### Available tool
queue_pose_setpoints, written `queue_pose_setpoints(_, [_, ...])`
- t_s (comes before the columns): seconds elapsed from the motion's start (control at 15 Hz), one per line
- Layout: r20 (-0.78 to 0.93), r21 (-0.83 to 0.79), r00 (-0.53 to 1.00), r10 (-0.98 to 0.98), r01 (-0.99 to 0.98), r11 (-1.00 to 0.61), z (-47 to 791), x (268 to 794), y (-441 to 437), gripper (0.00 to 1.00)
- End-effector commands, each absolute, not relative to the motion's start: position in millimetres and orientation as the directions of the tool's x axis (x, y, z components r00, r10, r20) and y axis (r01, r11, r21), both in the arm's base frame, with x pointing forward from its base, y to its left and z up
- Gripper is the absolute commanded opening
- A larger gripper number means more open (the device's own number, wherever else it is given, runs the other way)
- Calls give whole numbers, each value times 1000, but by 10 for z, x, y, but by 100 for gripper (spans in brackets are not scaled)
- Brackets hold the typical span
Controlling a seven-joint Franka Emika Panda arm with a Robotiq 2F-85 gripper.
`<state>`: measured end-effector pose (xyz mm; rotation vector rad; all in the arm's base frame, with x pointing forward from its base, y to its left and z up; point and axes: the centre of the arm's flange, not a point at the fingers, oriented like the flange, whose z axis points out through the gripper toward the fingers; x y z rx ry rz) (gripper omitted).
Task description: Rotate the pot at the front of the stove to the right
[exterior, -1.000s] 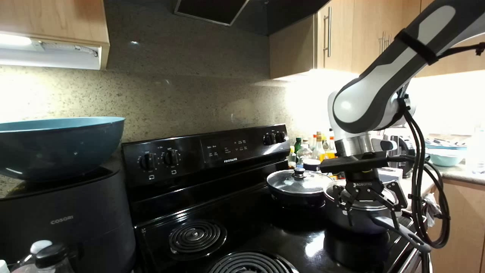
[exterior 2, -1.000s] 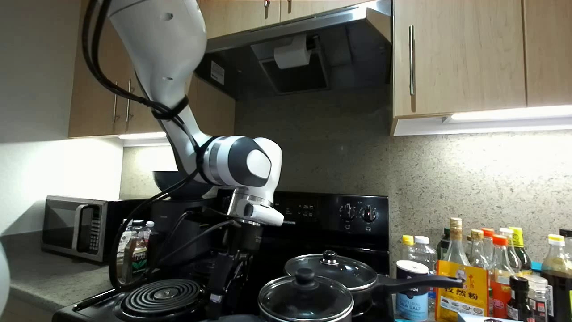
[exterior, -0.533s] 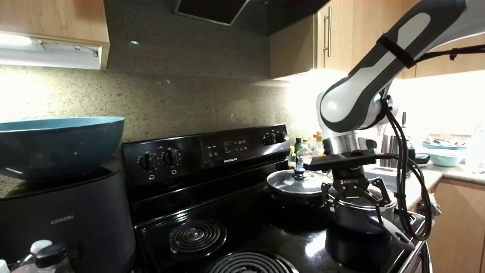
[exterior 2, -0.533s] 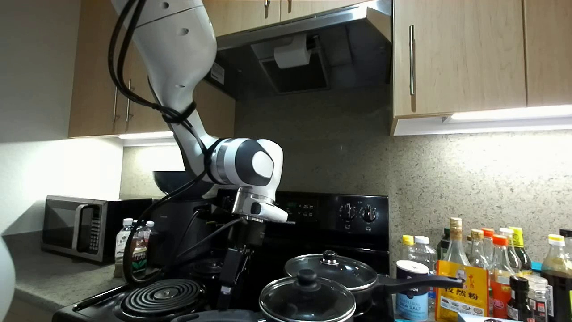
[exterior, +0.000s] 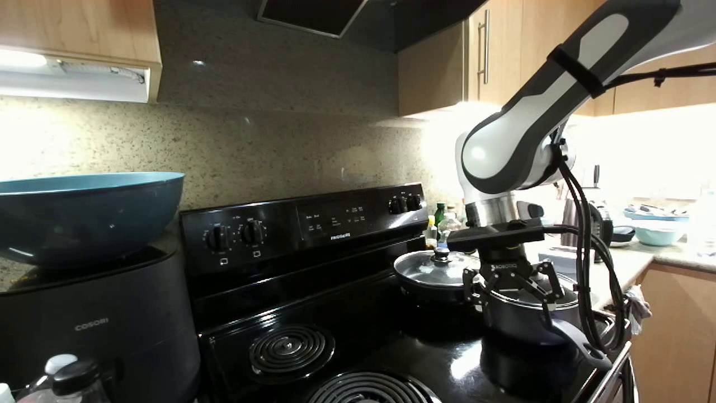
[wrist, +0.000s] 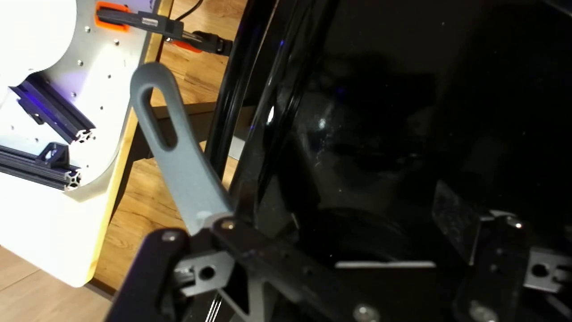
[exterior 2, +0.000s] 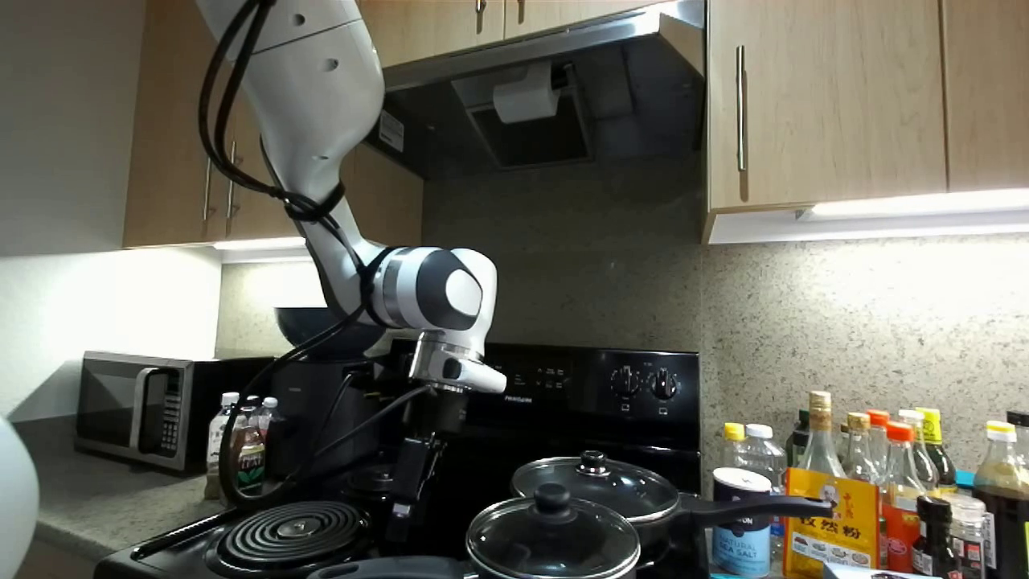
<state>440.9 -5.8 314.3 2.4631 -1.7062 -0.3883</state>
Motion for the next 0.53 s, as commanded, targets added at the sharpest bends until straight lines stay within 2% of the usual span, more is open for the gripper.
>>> queue_pose_setpoints(0.0, [-183,267,348,-920,-883,-387,3003,4522,-156,100])
queue_pose_setpoints(0.47, [-197,308,297,-934,-886,-347,2807,4426,-344,100])
